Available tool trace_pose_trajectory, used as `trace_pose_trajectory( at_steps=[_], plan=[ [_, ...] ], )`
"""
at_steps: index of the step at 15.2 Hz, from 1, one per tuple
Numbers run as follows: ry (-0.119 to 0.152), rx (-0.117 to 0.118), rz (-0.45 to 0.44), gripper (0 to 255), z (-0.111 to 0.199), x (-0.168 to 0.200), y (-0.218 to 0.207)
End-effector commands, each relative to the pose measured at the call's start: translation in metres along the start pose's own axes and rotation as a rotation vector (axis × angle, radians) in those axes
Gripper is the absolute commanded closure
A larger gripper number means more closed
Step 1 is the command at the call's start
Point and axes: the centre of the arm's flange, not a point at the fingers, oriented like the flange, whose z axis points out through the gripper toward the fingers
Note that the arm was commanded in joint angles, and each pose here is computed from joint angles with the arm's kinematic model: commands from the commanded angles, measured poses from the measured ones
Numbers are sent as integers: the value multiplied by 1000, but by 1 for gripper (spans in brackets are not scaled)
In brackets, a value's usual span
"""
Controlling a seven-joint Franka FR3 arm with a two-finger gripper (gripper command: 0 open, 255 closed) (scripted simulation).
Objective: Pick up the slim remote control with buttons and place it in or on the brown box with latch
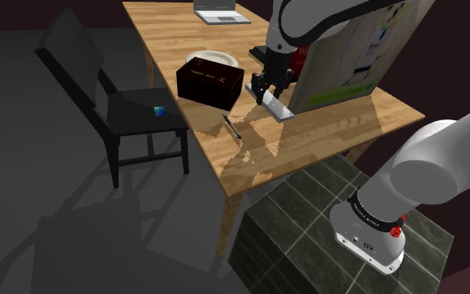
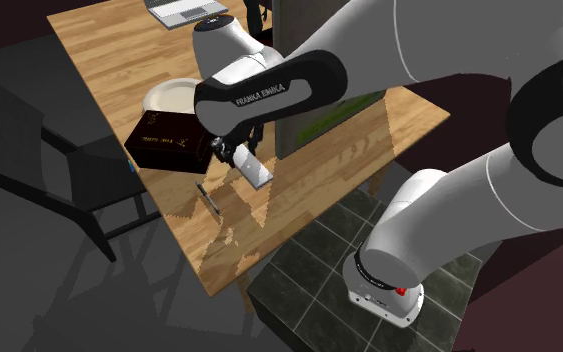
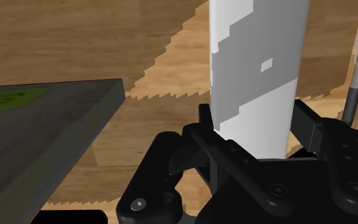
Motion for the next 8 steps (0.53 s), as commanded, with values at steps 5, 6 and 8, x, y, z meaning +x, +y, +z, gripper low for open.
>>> trace_pose_trajectory(
  at_steps=[5, 6, 8],
  plan=[
    [0, 0, 0, 255, -32, -1, 1],
    [0, 0, 0, 255, -38, -1, 1],
    [0, 0, 0, 255, -48, -1, 1]
  ],
)
